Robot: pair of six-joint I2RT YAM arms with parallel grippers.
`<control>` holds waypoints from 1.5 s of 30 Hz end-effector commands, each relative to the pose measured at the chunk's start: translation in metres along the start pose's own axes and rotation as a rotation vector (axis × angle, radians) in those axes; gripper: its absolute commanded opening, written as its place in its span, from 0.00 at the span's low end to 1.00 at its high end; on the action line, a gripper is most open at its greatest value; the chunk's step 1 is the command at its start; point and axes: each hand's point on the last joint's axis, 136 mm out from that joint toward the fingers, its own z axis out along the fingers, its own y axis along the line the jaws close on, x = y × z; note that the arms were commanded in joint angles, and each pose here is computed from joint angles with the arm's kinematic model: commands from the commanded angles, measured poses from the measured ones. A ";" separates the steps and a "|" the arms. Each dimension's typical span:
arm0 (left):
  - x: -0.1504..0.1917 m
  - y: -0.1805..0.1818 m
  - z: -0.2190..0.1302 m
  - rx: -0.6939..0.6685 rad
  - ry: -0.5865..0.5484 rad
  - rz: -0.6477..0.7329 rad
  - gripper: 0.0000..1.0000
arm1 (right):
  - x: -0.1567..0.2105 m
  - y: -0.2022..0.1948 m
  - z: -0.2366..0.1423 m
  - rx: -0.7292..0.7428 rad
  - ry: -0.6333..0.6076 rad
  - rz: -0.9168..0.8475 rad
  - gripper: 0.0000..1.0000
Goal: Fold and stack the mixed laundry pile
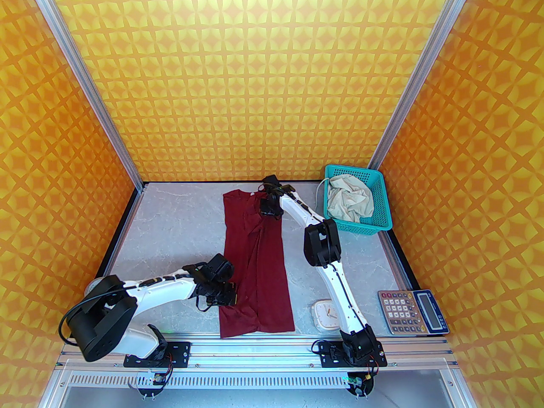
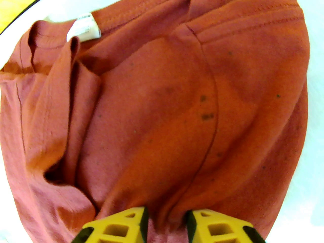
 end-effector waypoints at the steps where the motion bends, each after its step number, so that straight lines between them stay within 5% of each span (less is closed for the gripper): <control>1: -0.007 0.013 -0.009 -0.088 -0.036 -0.046 0.00 | 0.008 -0.006 0.000 0.011 0.036 -0.016 0.37; 8: -0.066 -0.016 -0.049 -0.050 -0.170 0.032 0.00 | -0.010 0.008 -0.080 -0.039 -0.061 -0.026 0.43; 13: -0.149 -0.027 -0.082 -0.026 -0.308 0.075 0.00 | 0.009 0.013 -0.123 -0.075 -0.086 -0.021 0.45; 25: -0.345 -0.036 -0.056 0.020 -0.487 0.166 0.00 | 0.176 0.032 -0.156 -0.148 0.038 -0.043 0.43; 34: -0.411 -0.011 -0.030 0.002 -0.514 0.141 0.00 | 0.282 0.024 -0.156 -0.117 0.197 -0.092 0.42; 45: -0.440 0.020 0.011 0.002 -0.499 0.084 0.00 | 0.353 0.015 -0.143 -0.075 0.327 -0.124 0.41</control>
